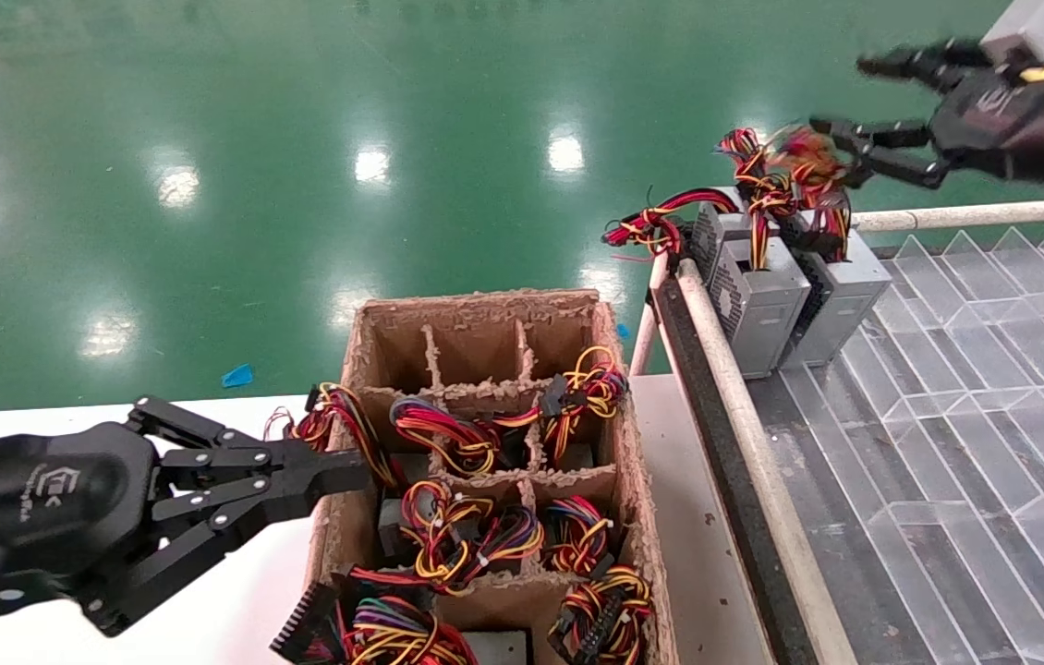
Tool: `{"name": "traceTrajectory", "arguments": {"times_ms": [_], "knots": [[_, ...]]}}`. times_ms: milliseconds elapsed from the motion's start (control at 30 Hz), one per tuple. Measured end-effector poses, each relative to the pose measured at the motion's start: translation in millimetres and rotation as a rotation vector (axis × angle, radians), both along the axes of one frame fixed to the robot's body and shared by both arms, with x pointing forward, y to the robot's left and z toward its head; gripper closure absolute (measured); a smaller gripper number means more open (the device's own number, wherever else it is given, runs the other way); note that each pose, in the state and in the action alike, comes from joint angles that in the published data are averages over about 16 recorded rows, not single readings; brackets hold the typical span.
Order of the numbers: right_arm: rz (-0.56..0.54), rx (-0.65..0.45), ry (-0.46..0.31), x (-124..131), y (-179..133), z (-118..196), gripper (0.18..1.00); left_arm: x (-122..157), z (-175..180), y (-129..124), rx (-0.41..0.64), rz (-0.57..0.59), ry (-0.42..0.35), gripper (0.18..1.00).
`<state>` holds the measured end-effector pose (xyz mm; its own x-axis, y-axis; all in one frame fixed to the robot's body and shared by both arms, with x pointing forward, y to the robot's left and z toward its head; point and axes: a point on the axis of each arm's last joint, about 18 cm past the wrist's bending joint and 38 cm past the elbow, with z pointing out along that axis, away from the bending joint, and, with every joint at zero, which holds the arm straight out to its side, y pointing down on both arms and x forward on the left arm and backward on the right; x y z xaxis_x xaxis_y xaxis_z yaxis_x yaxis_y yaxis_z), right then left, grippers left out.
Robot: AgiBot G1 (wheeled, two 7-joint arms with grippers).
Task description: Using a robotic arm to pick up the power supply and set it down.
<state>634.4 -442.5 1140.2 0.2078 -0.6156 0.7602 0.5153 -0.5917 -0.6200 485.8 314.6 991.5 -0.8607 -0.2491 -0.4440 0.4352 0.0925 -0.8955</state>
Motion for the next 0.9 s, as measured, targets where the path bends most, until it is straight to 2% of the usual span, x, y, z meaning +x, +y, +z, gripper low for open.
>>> {"name": "traceTrajectory", "arguments": {"times_ms": [233,467,667,900], "knots": [[0.057,-0.011,-0.041,-10,6,3,0.506,0,0,0,0.000,0.000,0.000,0.993],[0.121,0.003,-0.037,-16,14,-5,0.357,0,0,0,0.000,0.000,0.000,0.993],[0.187,0.024,-0.016,-22,24,-18,0.265,0,0,0,0.000,0.000,0.000,0.993],[0.270,0.044,0.017,-33,37,-34,0.206,0,0,0,0.000,0.000,0.000,0.980]]}}
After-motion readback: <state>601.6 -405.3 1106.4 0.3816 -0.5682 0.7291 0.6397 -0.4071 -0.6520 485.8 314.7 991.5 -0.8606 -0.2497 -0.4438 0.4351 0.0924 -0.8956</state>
